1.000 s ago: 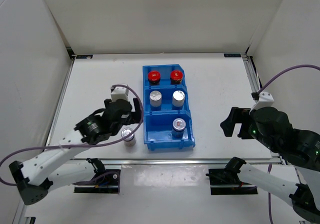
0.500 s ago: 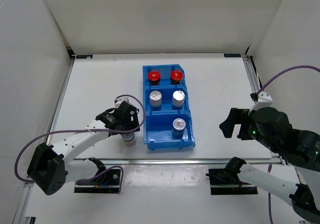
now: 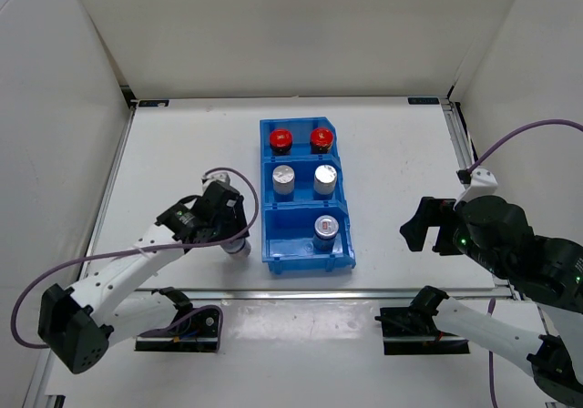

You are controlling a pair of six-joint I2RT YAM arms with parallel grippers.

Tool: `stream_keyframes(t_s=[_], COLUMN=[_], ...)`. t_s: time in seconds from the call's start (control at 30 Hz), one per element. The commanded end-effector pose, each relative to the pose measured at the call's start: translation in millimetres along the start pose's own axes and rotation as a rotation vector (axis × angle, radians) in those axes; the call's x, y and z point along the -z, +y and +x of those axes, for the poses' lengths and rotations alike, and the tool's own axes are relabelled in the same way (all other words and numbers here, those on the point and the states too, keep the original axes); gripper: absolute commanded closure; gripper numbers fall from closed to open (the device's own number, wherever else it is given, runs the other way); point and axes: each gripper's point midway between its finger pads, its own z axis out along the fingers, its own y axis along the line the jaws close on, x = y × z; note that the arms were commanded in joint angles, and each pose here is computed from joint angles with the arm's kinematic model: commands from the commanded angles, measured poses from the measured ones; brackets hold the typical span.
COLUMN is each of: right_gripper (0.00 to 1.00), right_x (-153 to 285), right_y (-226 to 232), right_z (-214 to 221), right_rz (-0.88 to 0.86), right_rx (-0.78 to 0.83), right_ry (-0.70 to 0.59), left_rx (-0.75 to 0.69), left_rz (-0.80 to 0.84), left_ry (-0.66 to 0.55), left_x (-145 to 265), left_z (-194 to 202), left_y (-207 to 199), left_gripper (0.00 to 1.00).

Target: Organize the condiment bottles

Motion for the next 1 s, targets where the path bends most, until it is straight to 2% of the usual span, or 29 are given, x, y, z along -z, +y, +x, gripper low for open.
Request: stream_keyframes(t_s=[0.0,0.07,0.17,0.3,0.43,0.57,0.77,0.97], right_gripper=[0.0,0.0,0.0,0.0,0.0,0.0,0.0,0.0], right_x=[0,0,0,1,1,3,3,2], right_y=[0,0,0,-2,-2,-2,-5,-6], right_z=[0,0,0,2,2,2,6,11], right_rz=[0.005,0.005,0.005,0.01,0.01,0.01,0.016,0.01], right_rx=[-0.017,-0.017,-0.017,-0.014,-0.014,-0.023,-0.028,-0.037], right_ry=[0.0,0.0,0.0,0.007,0.007,0.007,0.015,0.023], left_rx=[0.017,0.023,-0.018,-0.089,-0.186,-0.239,-0.308,-0.355], left_rz=[0.118,0.15,0.185,0.28,0.276,0.245,0.158,0.11], left_ry=[-0.171,-0.242,-0.252,-0.237,-0.215,-0.169,-0.158,-0.119], left_x=[57,86,100,115,93,60,7,-37], left_z=[-57,-83,-92,-91,-74,-54,-32,-7], left_y=[-31,-40,-57,-105,-146,-163,-157,-148], left_gripper=[0.73,0.77,0.8,0.86,0.86,0.86,0.86,0.76])
